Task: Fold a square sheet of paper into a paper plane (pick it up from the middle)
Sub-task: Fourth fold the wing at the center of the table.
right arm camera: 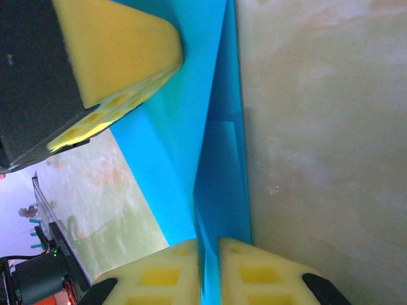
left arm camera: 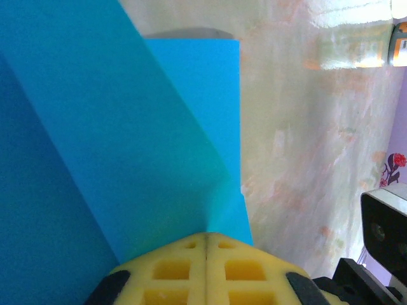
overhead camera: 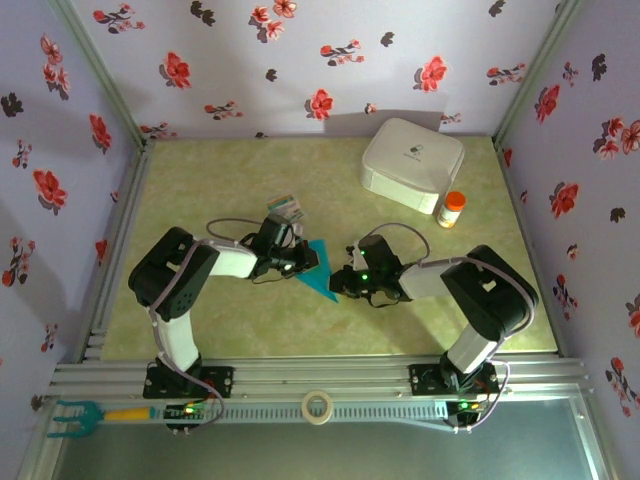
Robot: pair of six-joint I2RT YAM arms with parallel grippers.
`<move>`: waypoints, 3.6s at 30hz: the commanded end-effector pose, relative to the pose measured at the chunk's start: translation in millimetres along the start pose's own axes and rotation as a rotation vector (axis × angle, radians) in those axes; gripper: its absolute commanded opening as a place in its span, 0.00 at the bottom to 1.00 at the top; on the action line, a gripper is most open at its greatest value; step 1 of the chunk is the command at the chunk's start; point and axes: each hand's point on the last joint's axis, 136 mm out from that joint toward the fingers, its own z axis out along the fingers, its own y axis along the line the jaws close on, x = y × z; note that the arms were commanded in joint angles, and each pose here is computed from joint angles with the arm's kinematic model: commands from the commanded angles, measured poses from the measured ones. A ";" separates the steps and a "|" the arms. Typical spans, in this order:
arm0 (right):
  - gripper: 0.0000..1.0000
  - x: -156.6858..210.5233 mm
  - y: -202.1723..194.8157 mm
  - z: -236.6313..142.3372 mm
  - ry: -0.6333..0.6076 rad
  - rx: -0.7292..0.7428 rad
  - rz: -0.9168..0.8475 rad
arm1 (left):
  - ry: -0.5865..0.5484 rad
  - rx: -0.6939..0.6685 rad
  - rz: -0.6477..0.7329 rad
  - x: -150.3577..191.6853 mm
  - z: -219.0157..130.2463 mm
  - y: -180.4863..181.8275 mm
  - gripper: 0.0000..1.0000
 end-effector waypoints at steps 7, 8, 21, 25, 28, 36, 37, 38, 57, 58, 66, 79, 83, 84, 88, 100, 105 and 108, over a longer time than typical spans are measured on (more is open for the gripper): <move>0.17 28.8 -23.3 -9.0 0.058 0.092 0.047 | 0.028 -0.055 -0.007 8.2 5.9 18.3 0.01; 0.16 29.8 -24.4 -9.0 0.060 0.094 0.049 | 0.027 -0.055 -0.007 7.7 5.8 18.1 0.01; 0.14 37.2 -26.3 -10.5 0.072 0.106 0.054 | 0.027 -0.054 -0.008 8.6 4.7 17.9 0.01; 0.17 39.2 -26.3 -13.4 0.072 0.110 0.055 | 0.027 -0.055 -0.007 8.9 4.4 18.0 0.01; 0.17 40.6 -28.6 -14.0 0.072 0.118 0.057 | 0.027 -0.054 -0.006 8.6 4.6 17.7 0.00; 0.10 41.7 -30.8 -13.9 0.077 0.125 0.058 | 0.027 -0.053 -0.006 9.0 4.4 17.8 0.00; 0.12 41.9 -29.8 -14.5 0.077 0.123 0.056 | 0.028 -0.054 -0.007 9.1 4.5 18.5 0.00; 0.14 41.1 -28.2 -15.4 0.074 0.120 0.055 | 0.027 -0.054 -0.005 9.2 4.3 18.1 0.00; 0.12 44.2 -33.3 -18.8 0.076 0.147 0.061 | 0.026 -0.053 -0.008 9.3 4.4 18.7 0.00; 0.16 43.3 -31.3 -19.9 0.072 0.144 0.060 | 0.027 -0.053 -0.008 9.6 4.0 18.8 0.00; 0.27 9.7 7.2 -50.0 -0.048 0.132 -0.023 | 0.027 -0.057 0.003 10.9 2.5 19.6 0.00; 0.03 -17.6 55.6 -9.5 0.032 0.017 -0.075 | 0.028 -0.058 -0.001 11.0 4.0 20.8 0.00; 0.03 -19.3 42.7 4.0 0.046 0.063 -0.060 | 0.029 -0.058 -0.002 11.1 4.3 20.9 0.00; 0.03 -18.8 39.6 7.5 0.052 0.069 -0.056 | 0.030 -0.057 -0.002 11.4 4.4 21.0 0.00; 0.03 -13.3 21.0 16.9 0.076 0.119 -0.034 | 0.028 -0.057 -0.001 10.8 4.1 20.7 0.00; 0.04 14.5 -13.1 15.8 0.108 0.161 0.025 | 0.030 -0.063 -0.004 11.8 3.5 23.0 0.00; 0.05 19.5 -14.3 10.8 0.108 0.157 0.021 | 0.030 -0.068 -0.008 12.4 3.6 24.8 0.00; 0.05 22.5 -12.6 5.9 0.107 0.150 0.015 | 0.029 -0.078 -0.014 12.8 3.6 28.0 0.00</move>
